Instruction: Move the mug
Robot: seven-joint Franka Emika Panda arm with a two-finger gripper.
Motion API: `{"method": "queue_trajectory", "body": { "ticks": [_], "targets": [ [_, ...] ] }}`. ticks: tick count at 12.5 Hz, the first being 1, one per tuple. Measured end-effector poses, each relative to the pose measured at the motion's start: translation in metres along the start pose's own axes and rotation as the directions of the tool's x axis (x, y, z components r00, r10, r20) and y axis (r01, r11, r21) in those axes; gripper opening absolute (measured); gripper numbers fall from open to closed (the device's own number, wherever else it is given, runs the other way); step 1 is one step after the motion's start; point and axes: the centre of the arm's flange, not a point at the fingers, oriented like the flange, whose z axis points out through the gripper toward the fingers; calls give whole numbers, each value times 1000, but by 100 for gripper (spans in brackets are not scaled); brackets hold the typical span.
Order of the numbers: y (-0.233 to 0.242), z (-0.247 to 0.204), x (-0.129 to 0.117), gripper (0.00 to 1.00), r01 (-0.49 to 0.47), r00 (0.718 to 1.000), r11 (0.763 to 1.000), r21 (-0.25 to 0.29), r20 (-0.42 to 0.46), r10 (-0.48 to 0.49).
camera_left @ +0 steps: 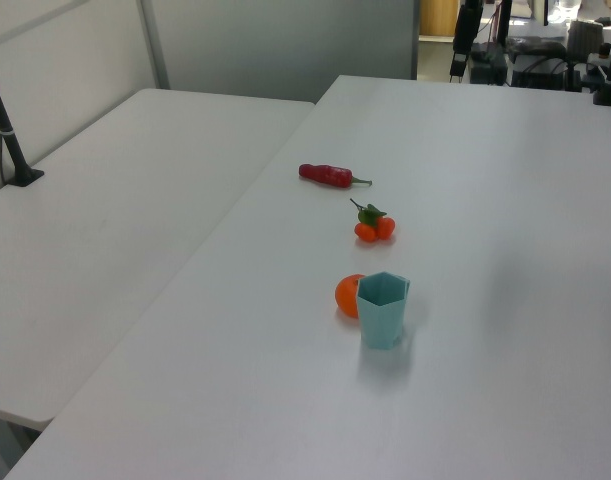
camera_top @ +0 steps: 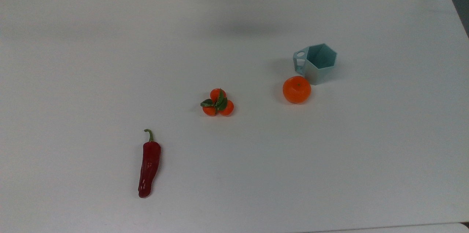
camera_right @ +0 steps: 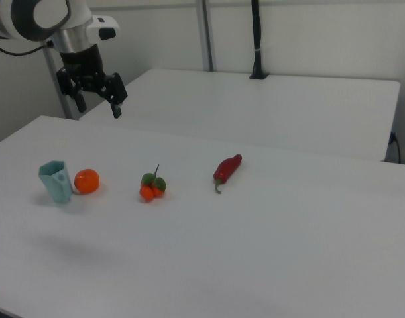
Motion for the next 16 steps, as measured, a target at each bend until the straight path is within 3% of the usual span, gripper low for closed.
{"method": "queue_trajectory", "body": {
  "ticks": [11,14,16],
  "targets": [
    [0,4,-1,100,6,1000,1000,1,9,-6],
    [-2,9,-7,100,160,985,987,19,66,-161],
    [-8,17,-9,100,283,954,958,37,87,-286]
  ]
}}
